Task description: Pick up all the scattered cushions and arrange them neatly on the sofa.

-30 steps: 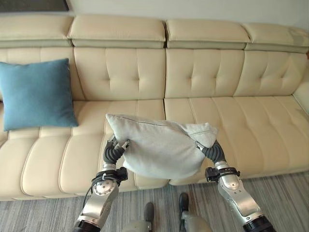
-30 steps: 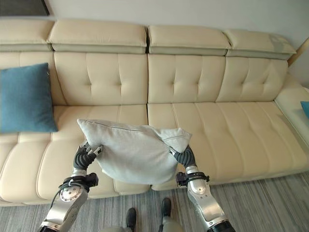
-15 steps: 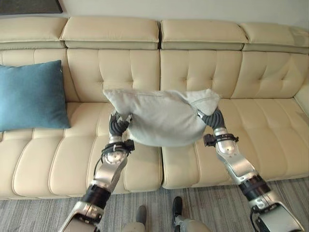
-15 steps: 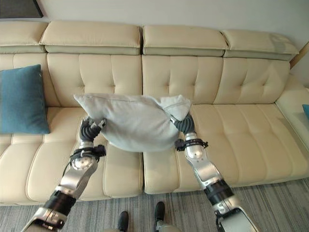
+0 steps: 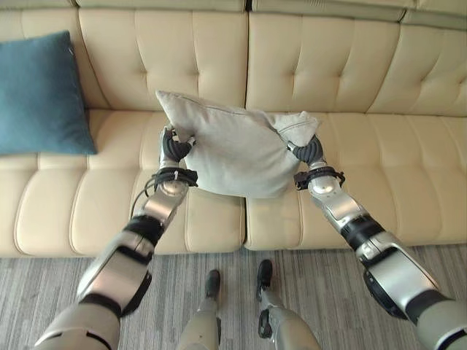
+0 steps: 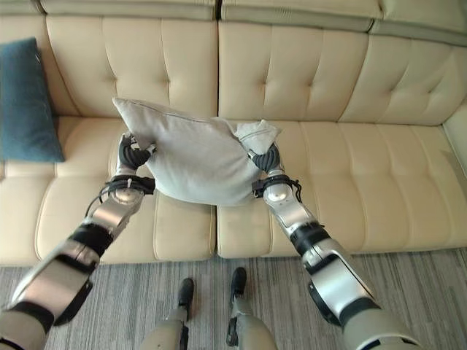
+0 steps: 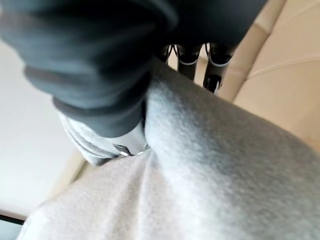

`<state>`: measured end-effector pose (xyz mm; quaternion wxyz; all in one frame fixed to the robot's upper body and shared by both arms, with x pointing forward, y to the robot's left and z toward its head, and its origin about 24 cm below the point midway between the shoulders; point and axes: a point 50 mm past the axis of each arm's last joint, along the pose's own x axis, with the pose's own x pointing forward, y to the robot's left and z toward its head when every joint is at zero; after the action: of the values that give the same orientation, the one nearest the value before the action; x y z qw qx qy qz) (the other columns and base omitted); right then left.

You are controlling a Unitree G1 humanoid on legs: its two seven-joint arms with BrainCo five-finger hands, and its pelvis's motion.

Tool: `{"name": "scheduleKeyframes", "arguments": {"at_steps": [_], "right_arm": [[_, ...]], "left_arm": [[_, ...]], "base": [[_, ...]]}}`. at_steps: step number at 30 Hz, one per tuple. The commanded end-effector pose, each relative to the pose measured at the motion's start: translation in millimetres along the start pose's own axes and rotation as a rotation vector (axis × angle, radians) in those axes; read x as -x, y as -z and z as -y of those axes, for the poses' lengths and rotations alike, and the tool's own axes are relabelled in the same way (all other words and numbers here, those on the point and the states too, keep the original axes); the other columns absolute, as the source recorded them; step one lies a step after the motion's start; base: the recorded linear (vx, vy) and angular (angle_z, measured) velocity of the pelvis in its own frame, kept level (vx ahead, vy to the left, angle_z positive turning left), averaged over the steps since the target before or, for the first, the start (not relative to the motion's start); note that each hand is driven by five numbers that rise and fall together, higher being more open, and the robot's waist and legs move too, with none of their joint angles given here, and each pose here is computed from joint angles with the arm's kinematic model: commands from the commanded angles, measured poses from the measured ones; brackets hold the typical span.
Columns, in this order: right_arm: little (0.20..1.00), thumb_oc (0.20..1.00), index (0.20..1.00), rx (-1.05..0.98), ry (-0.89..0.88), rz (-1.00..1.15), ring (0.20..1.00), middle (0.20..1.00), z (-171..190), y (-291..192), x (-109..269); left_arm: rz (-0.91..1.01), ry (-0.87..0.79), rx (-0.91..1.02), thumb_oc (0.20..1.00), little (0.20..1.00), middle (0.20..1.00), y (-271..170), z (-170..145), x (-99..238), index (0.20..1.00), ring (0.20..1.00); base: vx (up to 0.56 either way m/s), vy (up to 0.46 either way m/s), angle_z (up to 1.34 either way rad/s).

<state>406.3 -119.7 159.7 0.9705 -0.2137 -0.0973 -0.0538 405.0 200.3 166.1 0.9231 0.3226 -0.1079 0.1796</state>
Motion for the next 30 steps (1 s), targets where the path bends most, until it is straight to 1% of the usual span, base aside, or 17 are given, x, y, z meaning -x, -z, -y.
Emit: {"name": "scheduleKeyframes", "arguments": {"at_steps": [1,2,4,5,6,7,10,13,17,20,21,22,23,25,26,29,30], "right_arm": [[1.0,1.0,1.0,0.127,0.109,0.154,1.0,1.0,39,-60,-31],[1.0,1.0,1.0,0.15,0.149,0.113,1.0,1.0,53,-58,-36],[1.0,1.0,1.0,0.15,0.149,0.113,1.0,1.0,53,-59,-36],[1.0,1.0,1.0,0.14,0.203,0.076,1.0,1.0,70,-59,-40],[1.0,1.0,1.0,0.125,0.228,0.069,1.0,1.0,77,-60,-41],[1.0,1.0,1.0,0.044,0.281,0.083,1.0,1.0,87,-69,-42],[1.0,1.0,1.0,-0.08,0.326,0.113,1.0,1.0,91,-75,-38],[1.0,1.0,1.0,-0.224,0.347,0.147,1.0,1.0,88,-72,-29],[1.0,1.0,1.0,-0.376,0.315,0.15,1.0,1.0,85,-39,-3],[1.0,1.0,1.0,-0.458,0.258,0.09,1.0,1.0,79,7,32],[1.0,1.0,1.0,-0.464,0.242,0.068,1.0,1.0,76,21,44],[1.0,1.0,1.0,-0.462,0.239,0.062,1.0,1.0,75,23,46],[1.0,1.0,1.0,-0.472,0.21,0.018,1.0,1.0,77,46,66],[1.0,1.0,1.0,-0.43,0.188,-0.071,1.0,1.0,80,79,91],[1.0,1.0,1.0,-0.429,0.187,-0.074,1.0,1.0,79,80,92],[1.0,1.0,1.0,-0.408,0.176,-0.24,1.0,1.0,75,124,126],[1.0,1.0,1.0,-0.39,0.146,-0.343,1.0,1.0,69,146,149]], "left_arm": [[0.202,-0.12,-0.124,1.0,1.0,1.0,-66,-52,-40,1.0,1.0],[0.16,-0.126,-0.128,1.0,1.0,1.0,-65,-60,-45,1.0,1.0],[0.16,-0.126,-0.128,1.0,1.0,1.0,-65,-60,-45,1.0,1.0],[0.089,-0.159,-0.01,1.0,1.0,1.0,-61,-71,-48,1.0,1.0],[0.067,-0.18,0.07,1.0,1.0,1.0,-60,-76,-49,1.0,1.0],[0.016,-0.228,0.316,1.0,1.0,1.0,-57,-85,-49,1.0,1.0],[0.002,-0.268,0.579,1.0,1.0,1.0,-50,-89,-44,1.0,1.0],[0.0,-0.292,0.708,1.0,1.0,1.0,-32,-91,-32,1.0,1.0],[-0.028,-0.29,0.764,1.0,1.0,1.0,10,-86,0,1.0,1.0],[-0.082,-0.267,0.755,1.0,1.0,1.0,50,-77,43,1.0,1.0],[-0.116,-0.251,0.734,1.0,1.0,1.0,64,-74,58,1.0,1.0],[-0.121,-0.249,0.731,1.0,1.0,1.0,65,-73,60,1.0,1.0],[-0.164,-0.227,0.701,1.0,1.0,1.0,87,-72,89,1.0,1.0],[-0.275,-0.161,0.648,1.0,1.0,1.0,116,-62,121,1.0,1.0],[-0.278,-0.159,0.647,1.0,1.0,1.0,117,-61,122,1.0,1.0],[-0.417,-0.108,0.605,1.0,1.0,1.0,147,-51,164,1.0,1.0],[-0.513,-0.065,0.601,1.0,1.0,1.0,162,-43,191,1.0,1.0]], "base": [[0.0,0.0,0.0],[0.0,0.0,0.0],[0.01,0.007,0.02],[0.02,0.024,0.06],[0.04,0.047,0.06],[0.06,0.036,0.04],[0.09,0.036,-0.02],[0.12,0.056,-0.07],[0.11,0.059,0.02],[0.07,0.058,0.02],[0.03,0.033,-0.01],[0.03,0.044,-0.03],[0.01,0.048,-0.04],[0.0,0.049,-0.02],[0.0,0.0,0.0],[-0.02,0.033,-0.05],[-0.06,0.061,-0.12]]}}
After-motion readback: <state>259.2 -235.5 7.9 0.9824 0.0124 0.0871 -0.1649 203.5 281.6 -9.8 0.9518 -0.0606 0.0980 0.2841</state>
